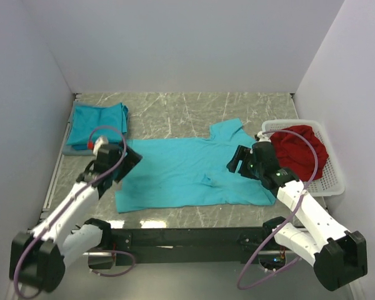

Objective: Fold and stack the t-shirts
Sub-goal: Fold the tshirt

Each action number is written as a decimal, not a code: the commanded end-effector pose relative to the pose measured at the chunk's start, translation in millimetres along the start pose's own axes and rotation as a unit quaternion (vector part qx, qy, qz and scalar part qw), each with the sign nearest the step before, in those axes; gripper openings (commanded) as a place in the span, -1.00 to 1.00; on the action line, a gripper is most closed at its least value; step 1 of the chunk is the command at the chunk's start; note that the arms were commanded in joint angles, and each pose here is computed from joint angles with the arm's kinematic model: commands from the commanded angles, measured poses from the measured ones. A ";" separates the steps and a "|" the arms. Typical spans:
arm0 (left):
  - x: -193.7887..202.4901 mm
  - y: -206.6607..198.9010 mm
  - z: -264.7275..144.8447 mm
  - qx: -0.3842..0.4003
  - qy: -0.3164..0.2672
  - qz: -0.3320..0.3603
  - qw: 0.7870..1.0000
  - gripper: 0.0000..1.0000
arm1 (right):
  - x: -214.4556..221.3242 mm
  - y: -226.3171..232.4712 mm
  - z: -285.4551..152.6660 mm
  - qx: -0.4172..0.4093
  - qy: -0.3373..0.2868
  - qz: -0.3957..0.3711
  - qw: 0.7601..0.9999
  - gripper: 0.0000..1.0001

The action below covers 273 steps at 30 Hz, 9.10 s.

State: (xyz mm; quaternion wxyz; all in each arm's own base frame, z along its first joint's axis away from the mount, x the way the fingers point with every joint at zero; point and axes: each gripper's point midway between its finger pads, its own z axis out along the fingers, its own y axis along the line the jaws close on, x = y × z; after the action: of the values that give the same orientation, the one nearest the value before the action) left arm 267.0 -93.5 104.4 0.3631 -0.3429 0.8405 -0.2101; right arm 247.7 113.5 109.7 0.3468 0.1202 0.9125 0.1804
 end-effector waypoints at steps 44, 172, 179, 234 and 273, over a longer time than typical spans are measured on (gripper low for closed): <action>-58.8 8.4 178.2 -0.331 0.014 0.092 0.939 -0.36 | -19.9 1.3 28.0 0.006 -0.011 -0.045 0.999 0.61; -33.4 -5.4 38.4 -0.106 -0.067 0.074 0.989 -0.99 | -88.5 -14.1 -8.8 0.076 -0.118 -0.063 0.988 -1.00; -29.4 -0.9 33.5 -0.101 -0.071 0.067 0.990 -0.99 | -73.1 -24.3 -24.1 0.076 -0.125 -0.062 0.987 -1.00; 29.2 -25.5 41.0 0.033 0.031 0.053 0.998 0.99 | 42.6 -14.3 -14.3 0.040 0.064 0.023 0.997 0.79; 27.1 12.0 42.3 -0.028 0.006 0.066 0.997 0.99 | -3.3 2.8 56.7 0.053 0.059 -0.044 0.996 0.79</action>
State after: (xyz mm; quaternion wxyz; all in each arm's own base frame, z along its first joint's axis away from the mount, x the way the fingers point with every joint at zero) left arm 277.3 -112.0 55.9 0.3507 -0.2978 0.8715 -0.1699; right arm 260.8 116.8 64.6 0.2681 0.1120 0.9508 0.1072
